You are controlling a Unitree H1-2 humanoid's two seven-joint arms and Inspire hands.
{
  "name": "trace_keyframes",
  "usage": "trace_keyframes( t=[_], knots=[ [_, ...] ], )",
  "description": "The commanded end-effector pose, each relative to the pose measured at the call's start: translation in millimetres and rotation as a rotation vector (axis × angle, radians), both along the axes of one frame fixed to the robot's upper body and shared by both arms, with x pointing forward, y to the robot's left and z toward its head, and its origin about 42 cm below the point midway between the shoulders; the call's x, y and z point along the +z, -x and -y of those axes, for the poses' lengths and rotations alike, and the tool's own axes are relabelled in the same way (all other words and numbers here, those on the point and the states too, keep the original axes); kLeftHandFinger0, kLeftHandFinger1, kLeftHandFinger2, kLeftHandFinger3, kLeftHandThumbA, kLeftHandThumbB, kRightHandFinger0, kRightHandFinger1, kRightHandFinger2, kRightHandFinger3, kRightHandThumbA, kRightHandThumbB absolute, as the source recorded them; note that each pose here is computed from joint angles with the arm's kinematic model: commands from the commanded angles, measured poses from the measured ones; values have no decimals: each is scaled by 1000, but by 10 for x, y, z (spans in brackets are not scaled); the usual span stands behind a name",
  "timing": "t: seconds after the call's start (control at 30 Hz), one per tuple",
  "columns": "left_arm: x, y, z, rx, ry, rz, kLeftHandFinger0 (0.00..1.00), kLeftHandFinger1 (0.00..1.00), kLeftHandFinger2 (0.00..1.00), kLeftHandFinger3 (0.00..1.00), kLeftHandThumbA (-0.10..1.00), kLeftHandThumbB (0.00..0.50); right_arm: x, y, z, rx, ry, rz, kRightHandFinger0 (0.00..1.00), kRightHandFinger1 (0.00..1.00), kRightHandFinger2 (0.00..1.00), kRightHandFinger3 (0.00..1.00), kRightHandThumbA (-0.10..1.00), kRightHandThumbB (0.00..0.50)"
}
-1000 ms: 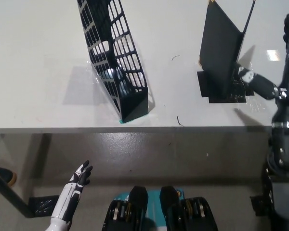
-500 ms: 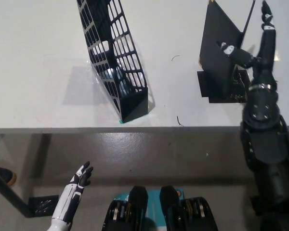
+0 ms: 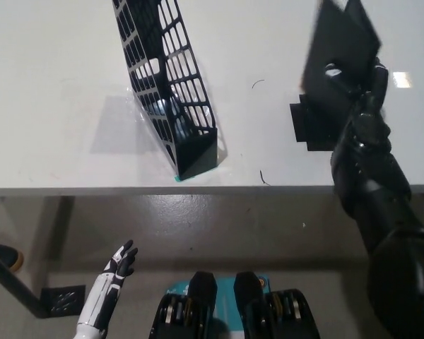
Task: A notebook is kept standing on the table on the right hand side and a black shelf is kept on the left hand side and the robot uses its right hand to grab the notebook and places it in the shelf
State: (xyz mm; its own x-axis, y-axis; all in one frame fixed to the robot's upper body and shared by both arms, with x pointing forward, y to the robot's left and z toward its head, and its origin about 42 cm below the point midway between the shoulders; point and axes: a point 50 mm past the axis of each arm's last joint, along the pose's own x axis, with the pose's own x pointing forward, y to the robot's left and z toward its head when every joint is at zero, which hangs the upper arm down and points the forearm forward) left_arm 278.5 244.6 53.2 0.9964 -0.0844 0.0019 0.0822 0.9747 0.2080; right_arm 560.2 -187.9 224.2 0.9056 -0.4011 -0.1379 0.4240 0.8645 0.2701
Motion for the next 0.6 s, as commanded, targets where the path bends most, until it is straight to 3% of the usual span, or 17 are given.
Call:
trace_keyframes(
  t=[0.0, 0.07, 0.13, 0.17, 0.23, 0.27, 0.37, 0.47, 0.57],
  knots=[
    [104, -10, -83, 19, 30, 67, 1000, 1000, 1000, 1000, 1000, 136, 537, -172, -291, -83, -419, 126, 0, 12, 561, 923, -100, 81],
    [93, -6, -94, 19, 19, 64, 1000, 1000, 1000, 1000, 1000, 142, 516, -161, -308, -77, -420, 145, 0, 43, 633, 991, -100, 91],
    [82, 4, -99, 19, 18, 62, 1000, 1000, 1000, 1000, 1000, 147, 507, -156, -305, -78, -382, 143, 0, 42, 636, 902, -100, 87],
    [77, 10, -93, 19, 20, 62, 1000, 1000, 1000, 1000, 1000, 146, 532, -158, -293, -84, -345, 157, 0, 78, 639, 780, -100, 95],
    [82, 17, -92, 21, 21, 62, 1000, 1000, 1000, 1000, 1000, 146, 566, -163, -287, -79, -310, 180, 0, 120, 648, 728, -100, 86],
    [82, 14, -90, 24, 19, 61, 1000, 1000, 1000, 1000, 1000, 143, 596, -167, -283, -75, -303, 201, 0, 129, 600, 630, -100, 100],
    [76, 12, -86, 26, 18, 60, 1000, 1000, 1000, 1000, 1000, 138, 694, -171, -280, -82, -213, 248, 0, 117, 552, 545, -100, 103],
    [64, 28, -86, 22, 15, 55, 1000, 1000, 1000, 1000, 1000, 144, 831, -162, -294, -86, -104, 324, 0, 101, 555, 579, -100, 108],
    [80, 15, -95, 26, 5, 56, 1000, 1000, 1000, 1000, 1000, 136, 1205, -101, -416, -73, 19, 496, 0, 144, 610, 646, -100, 72]
  ],
)
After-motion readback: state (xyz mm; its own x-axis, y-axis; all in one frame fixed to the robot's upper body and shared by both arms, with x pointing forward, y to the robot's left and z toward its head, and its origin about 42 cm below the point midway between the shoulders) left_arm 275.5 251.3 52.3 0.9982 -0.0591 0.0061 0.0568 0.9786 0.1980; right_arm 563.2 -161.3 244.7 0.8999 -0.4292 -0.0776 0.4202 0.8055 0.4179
